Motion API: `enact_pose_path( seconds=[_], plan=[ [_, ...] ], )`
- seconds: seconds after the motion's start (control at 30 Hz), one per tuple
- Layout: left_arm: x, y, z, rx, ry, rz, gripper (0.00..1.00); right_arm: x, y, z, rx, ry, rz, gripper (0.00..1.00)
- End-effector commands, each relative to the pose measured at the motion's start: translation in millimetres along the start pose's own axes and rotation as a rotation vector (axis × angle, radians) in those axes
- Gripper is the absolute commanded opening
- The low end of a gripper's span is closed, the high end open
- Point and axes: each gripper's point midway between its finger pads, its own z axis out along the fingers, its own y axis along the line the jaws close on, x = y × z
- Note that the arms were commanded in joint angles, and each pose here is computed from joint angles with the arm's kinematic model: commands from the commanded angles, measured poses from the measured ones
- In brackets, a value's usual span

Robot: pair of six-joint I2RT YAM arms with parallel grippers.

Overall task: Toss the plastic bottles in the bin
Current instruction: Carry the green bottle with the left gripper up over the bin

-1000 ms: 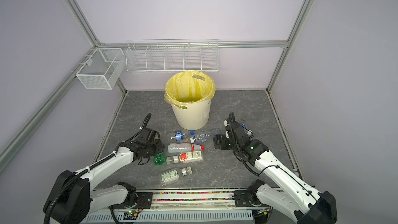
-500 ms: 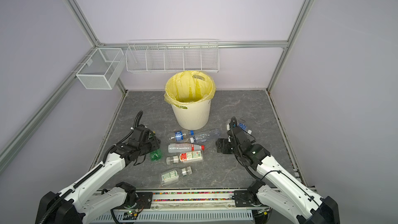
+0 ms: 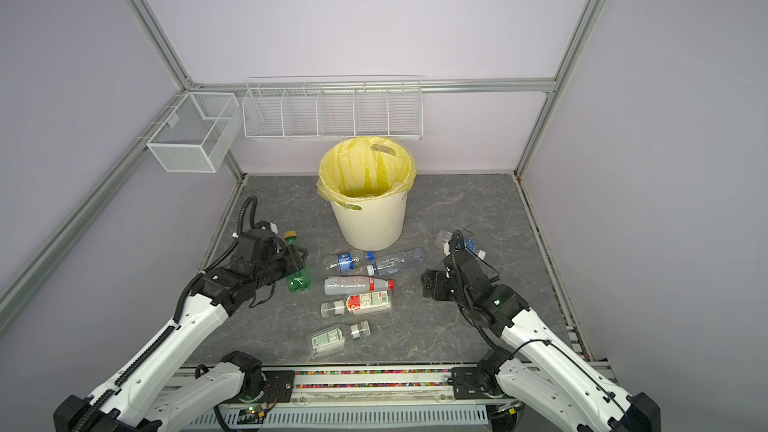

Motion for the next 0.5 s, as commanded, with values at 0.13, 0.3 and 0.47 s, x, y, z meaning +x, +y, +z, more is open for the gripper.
enact_pose_path(
  seconds=[0.13,0.3,0.47],
  plan=[
    [-32,-19,-21,0.055,-0.074,0.037,0.54,7,-21,-7,0.075,-0.019,0.016,0.88],
    [-54,-35,-35,0.109,-0.133,0.028,0.54,9,-23,-5,0.077,-0.015,0.023,0.88],
    [-77,-54,-54,0.169,-0.19,0.028,0.54,8,-23,-5,0.078,-0.019,0.023,0.88]
  ],
)
